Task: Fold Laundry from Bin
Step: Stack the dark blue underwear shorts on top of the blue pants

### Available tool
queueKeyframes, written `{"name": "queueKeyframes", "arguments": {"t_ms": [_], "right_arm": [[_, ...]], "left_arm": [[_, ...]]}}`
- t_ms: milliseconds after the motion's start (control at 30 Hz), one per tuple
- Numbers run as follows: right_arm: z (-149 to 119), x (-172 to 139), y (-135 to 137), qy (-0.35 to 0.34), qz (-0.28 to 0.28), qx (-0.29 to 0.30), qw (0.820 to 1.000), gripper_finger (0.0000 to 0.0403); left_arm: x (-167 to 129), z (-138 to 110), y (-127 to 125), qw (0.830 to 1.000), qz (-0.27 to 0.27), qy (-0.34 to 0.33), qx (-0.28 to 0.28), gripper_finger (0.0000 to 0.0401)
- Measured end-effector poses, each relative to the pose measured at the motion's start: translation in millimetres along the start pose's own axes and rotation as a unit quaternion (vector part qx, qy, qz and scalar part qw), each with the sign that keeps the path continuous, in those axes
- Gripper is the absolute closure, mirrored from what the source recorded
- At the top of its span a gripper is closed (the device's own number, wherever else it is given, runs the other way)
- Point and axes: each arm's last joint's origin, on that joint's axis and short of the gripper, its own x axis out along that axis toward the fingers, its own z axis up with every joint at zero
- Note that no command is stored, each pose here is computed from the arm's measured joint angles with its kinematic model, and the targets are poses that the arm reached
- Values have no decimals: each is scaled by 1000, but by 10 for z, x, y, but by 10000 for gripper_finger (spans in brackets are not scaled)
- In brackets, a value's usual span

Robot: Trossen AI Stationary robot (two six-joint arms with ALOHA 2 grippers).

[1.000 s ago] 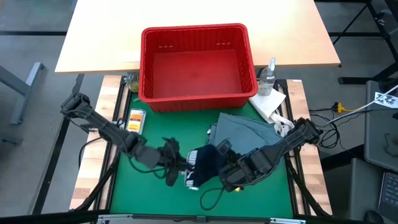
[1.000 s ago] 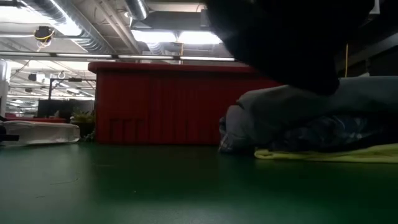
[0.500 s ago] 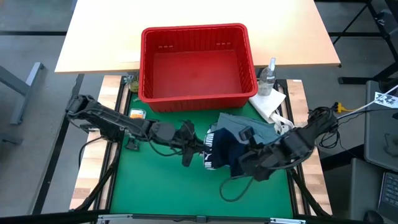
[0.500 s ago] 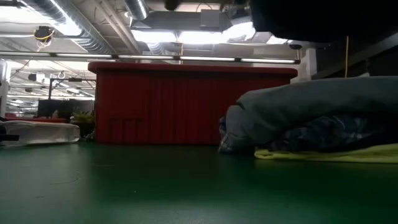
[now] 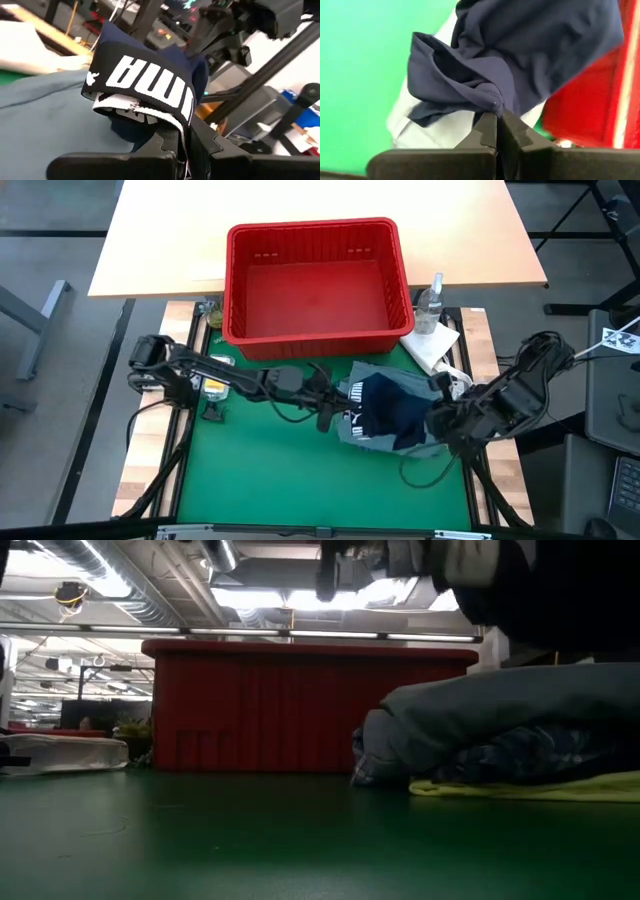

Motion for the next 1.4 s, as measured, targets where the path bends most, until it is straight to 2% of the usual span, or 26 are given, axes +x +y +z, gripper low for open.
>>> {"name": "queueKeyframes", "arguments": {"t_ms": [333,467,567,867,1033,1100,1233,1400], "right_arm": [[-614,216,-12,55,44,91,993,400],[-789,379,38,93,54,83,991,400],[-866,535,93,124,42,70,989,400],[-1048,849,202,194,22,42,980,400],[-1082,892,216,205,22,37,978,395],[-1082,892,217,205,22,37,978,381],[-1082,892,217,205,20,47,977,326],[-1085,890,225,212,34,51,975,262]], "left_arm": [[258,-267,524,996,78,49,-16,387],[244,-286,722,988,130,81,-18,383],[225,-262,821,983,159,87,-15,381],[220,-265,837,981,165,96,45,341],[201,-319,839,971,204,103,75,309],[192,-330,851,968,213,108,77,295],[174,-360,875,963,225,126,82,265],[169,-375,876,958,213,148,119,233]]}}
